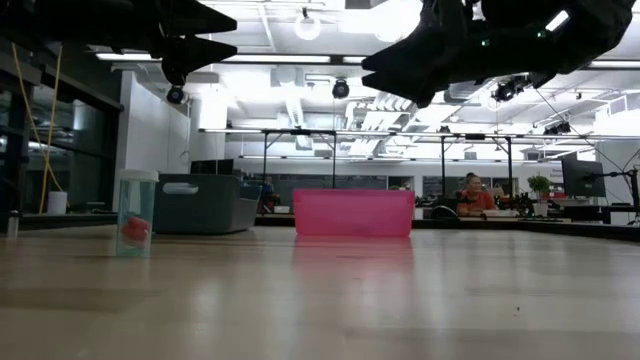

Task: Pick and place medicine bottles into bin by pill shape (circle, oval)
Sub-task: Put the right blue capsule bottle into the blue bin

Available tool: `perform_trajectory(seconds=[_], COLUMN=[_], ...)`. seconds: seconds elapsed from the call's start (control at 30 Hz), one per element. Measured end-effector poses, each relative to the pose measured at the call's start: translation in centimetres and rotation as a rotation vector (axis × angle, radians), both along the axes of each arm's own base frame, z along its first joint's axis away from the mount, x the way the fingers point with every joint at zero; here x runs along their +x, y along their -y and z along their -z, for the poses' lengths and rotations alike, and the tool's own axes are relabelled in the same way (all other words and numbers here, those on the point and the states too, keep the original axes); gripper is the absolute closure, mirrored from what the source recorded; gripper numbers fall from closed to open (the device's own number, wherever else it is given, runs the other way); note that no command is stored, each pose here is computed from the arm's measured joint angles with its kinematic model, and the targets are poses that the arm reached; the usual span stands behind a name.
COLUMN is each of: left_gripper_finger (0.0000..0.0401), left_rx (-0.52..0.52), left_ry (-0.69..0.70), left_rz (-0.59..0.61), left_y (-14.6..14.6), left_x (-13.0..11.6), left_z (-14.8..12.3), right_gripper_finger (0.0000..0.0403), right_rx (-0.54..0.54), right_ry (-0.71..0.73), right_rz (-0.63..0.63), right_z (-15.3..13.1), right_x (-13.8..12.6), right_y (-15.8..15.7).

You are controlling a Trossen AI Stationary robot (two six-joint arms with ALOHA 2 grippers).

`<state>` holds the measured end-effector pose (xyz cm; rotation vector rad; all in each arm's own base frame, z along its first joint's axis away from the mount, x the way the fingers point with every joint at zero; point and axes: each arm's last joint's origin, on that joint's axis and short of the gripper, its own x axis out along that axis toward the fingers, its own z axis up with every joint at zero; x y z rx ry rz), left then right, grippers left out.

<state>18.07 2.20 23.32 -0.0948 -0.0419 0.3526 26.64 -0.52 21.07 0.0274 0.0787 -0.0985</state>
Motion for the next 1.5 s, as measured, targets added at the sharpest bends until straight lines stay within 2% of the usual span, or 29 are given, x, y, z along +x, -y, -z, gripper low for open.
perform_trajectory(seconds=[0.3, 0.53, 1.5], left_gripper_finger=[0.0149, 0.0149, 0.0149], left_rx=[0.0, 0.0, 0.0], left_ry=[0.0, 0.0, 0.0], left_rz=[0.0, 0.0, 0.0], left_y=[0.0, 0.0, 0.0], left_x=[0.0, 0.0, 0.0], left_z=[0.0, 0.0, 0.0], right_gripper_finger=[0.0194, 0.0194, 0.0194], right_rx=[0.05, 0.027, 0.024], right_ry=[-0.039, -0.037, -0.037], right_rz=[-0.025, -0.058, -0.055], right_z=[-1.1, -1.3, -1.3], right_x=[-1.4, -1.4, -1.4], right_y=[-0.3, -0.9, -0.9])
